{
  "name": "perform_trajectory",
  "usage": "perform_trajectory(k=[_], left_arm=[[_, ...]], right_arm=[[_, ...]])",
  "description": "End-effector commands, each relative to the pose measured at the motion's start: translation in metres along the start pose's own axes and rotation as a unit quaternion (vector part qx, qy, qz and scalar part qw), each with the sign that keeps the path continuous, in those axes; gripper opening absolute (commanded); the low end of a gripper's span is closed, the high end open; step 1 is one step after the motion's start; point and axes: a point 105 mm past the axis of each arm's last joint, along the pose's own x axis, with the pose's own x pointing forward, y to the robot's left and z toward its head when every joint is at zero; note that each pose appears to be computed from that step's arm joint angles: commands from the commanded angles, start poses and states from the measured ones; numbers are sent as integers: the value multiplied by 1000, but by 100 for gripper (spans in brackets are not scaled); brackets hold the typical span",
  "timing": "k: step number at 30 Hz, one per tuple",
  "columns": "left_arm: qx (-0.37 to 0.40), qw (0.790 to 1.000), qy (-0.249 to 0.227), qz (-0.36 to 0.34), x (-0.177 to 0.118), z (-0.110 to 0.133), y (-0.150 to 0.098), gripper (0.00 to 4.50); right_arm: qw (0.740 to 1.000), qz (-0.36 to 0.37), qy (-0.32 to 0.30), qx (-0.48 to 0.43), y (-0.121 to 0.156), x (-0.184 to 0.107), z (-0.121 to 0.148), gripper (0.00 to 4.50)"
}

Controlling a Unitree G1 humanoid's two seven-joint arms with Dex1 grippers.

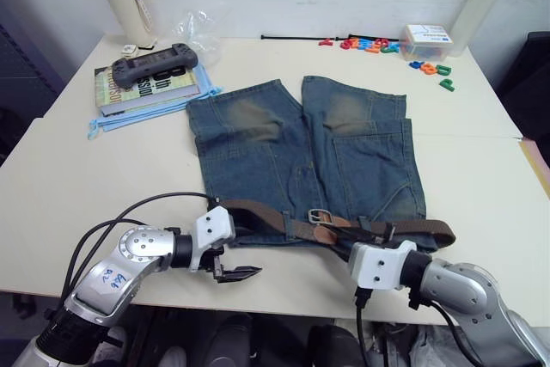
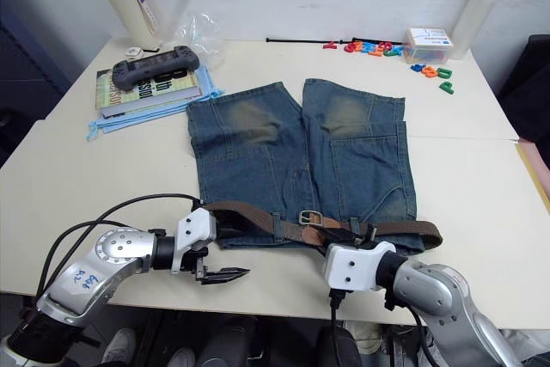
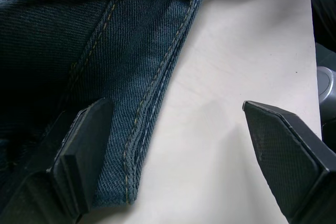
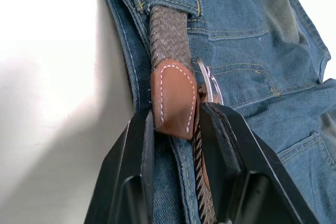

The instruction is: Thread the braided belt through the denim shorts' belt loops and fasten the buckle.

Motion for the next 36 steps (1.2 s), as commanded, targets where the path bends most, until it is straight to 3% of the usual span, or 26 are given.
perform_trajectory(k=[1, 2, 10, 17, 24, 30, 36], left_arm=[[-65, 994, 77, 31, -6, -44, 7, 438], [-65, 994, 77, 30, -6, -44, 7, 438], [-64, 994, 78, 30, -6, -45, 8, 438], [-62, 994, 80, 28, -6, -45, 8, 438], [-57, 994, 85, 26, -6, -47, 8, 438], [-52, 995, 86, 24, -6, -46, 8, 438], [-44, 995, 89, 24, -7, -47, 8, 438]], right_arm=[[1000, -10, -15, -13, -3, 0, 9, 21], [1000, -11, -16, -14, -3, 0, 9, 4], [999, -15, -26, -16, -8, -4, 17, 4], [999, 26, -21, 5, -23, -30, 23, 4], [1000, -7, -19, -20, -65, -46, 31, 4], [996, -66, 24, -49, -109, -60, 13, 4], [993, -81, 57, -64, -123, -68, -5, 4]])
